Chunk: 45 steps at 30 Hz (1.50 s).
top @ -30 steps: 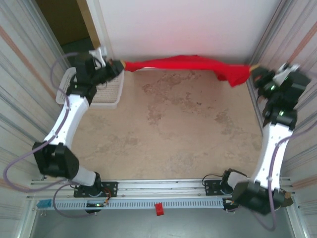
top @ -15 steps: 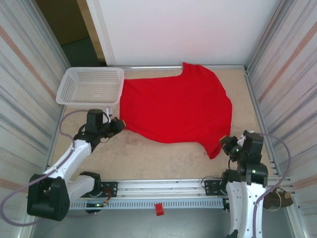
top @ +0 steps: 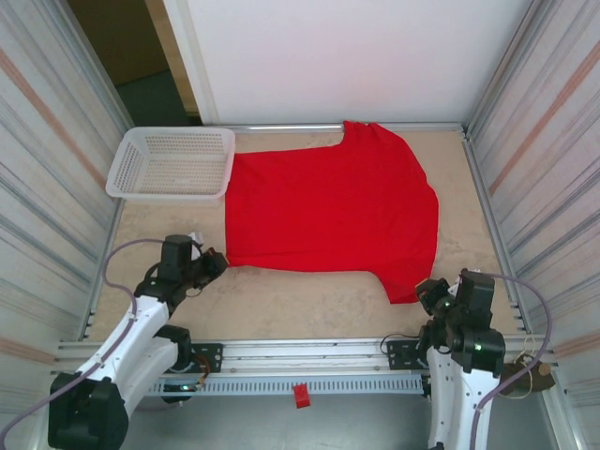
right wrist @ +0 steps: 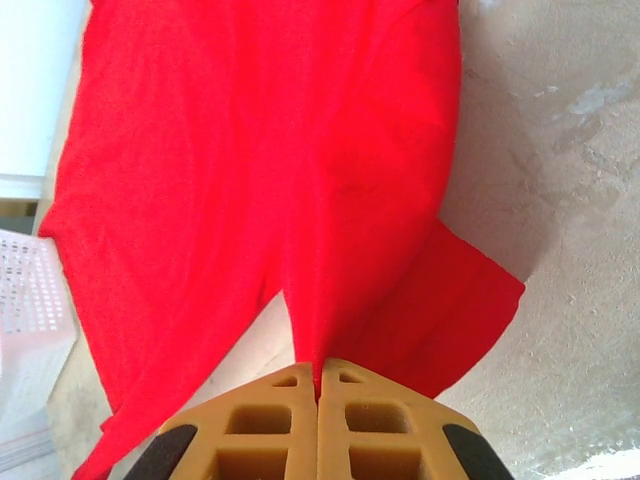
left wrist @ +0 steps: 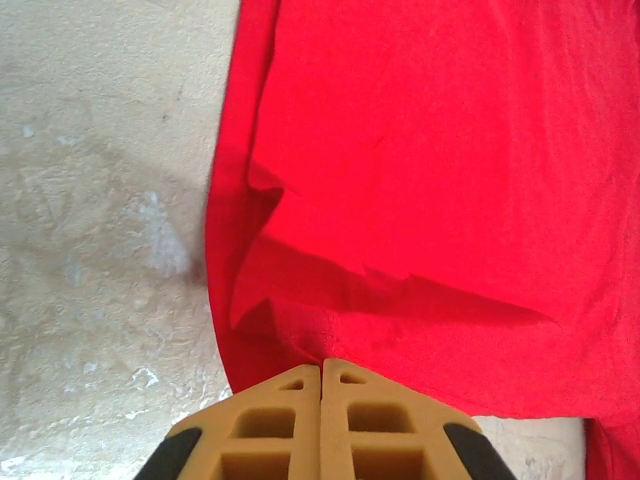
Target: Fold the inside-out t-shirt
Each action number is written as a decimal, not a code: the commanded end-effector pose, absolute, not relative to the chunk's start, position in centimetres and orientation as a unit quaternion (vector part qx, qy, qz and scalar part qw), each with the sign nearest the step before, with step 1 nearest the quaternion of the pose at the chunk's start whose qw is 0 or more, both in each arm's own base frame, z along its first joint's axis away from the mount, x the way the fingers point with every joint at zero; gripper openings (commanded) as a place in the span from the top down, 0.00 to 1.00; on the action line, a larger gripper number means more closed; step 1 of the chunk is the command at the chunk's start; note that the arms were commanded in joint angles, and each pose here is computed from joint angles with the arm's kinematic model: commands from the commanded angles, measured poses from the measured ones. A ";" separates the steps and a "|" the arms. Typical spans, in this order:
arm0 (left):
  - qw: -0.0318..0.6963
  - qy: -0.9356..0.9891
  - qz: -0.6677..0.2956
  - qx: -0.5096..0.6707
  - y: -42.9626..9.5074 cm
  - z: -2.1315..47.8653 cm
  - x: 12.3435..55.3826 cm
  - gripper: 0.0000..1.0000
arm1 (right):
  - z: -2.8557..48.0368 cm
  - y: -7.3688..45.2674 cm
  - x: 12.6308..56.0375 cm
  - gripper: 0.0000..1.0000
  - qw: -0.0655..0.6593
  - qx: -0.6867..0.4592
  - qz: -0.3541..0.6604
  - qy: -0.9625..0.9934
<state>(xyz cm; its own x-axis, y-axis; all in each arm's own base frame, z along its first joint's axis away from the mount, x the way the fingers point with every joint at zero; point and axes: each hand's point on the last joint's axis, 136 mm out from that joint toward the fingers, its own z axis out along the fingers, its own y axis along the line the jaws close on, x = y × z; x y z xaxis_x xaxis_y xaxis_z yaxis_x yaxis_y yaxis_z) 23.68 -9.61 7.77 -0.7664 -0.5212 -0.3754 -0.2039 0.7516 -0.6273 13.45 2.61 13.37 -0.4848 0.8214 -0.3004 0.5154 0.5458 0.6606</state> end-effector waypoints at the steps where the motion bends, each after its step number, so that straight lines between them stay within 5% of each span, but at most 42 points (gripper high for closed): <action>1: 0.285 0.896 -0.271 -0.204 -9.3 8.4 24.9 1.00 | 13.6 2.3 15.1 1.00 0.307 0.408 0.251 0.823; 30: 0.290 0.913 -0.222 -0.183 -9.6 10.1 35.8 1.00 | 18.8 -0.9 30.1 1.00 0.349 0.392 0.249 0.814; 45: 0.271 0.925 -0.190 -0.185 -9.1 7.8 40.6 1.00 | 16.2 -1.6 41.5 1.00 0.307 0.400 0.273 0.819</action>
